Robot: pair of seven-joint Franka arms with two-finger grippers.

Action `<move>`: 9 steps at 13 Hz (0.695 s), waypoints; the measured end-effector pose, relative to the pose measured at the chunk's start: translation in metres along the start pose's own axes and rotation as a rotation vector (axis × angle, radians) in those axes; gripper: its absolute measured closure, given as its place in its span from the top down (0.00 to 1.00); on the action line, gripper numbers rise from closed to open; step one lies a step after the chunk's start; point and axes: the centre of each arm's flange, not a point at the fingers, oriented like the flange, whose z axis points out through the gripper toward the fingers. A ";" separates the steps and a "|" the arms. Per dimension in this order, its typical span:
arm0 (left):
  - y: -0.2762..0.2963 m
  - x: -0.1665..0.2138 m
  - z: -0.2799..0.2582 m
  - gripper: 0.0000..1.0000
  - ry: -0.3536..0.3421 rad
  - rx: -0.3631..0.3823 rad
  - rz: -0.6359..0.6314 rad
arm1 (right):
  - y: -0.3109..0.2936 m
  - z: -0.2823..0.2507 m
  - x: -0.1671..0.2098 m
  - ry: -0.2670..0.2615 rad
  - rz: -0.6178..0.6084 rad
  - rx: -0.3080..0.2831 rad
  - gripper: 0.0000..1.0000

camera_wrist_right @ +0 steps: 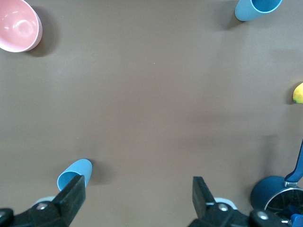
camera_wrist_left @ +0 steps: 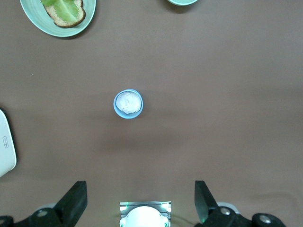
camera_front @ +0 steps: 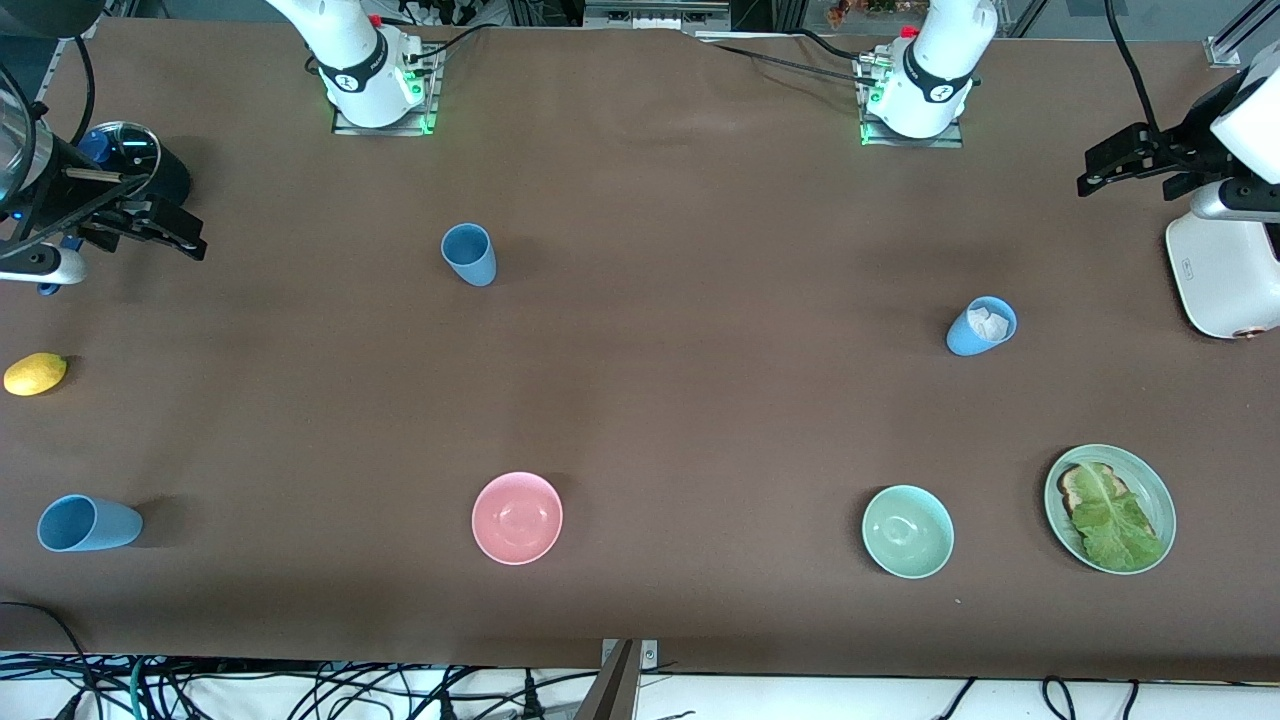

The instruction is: Stack blue cups with both arms

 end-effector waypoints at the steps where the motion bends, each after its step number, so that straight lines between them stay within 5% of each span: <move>1: 0.000 0.001 0.001 1.00 -0.003 0.000 0.000 | 0.000 0.000 0.000 0.000 0.000 0.000 1.00; 9: 0.000 0.005 0.004 1.00 0.001 0.000 0.005 | 0.000 0.000 0.000 0.000 0.000 0.000 1.00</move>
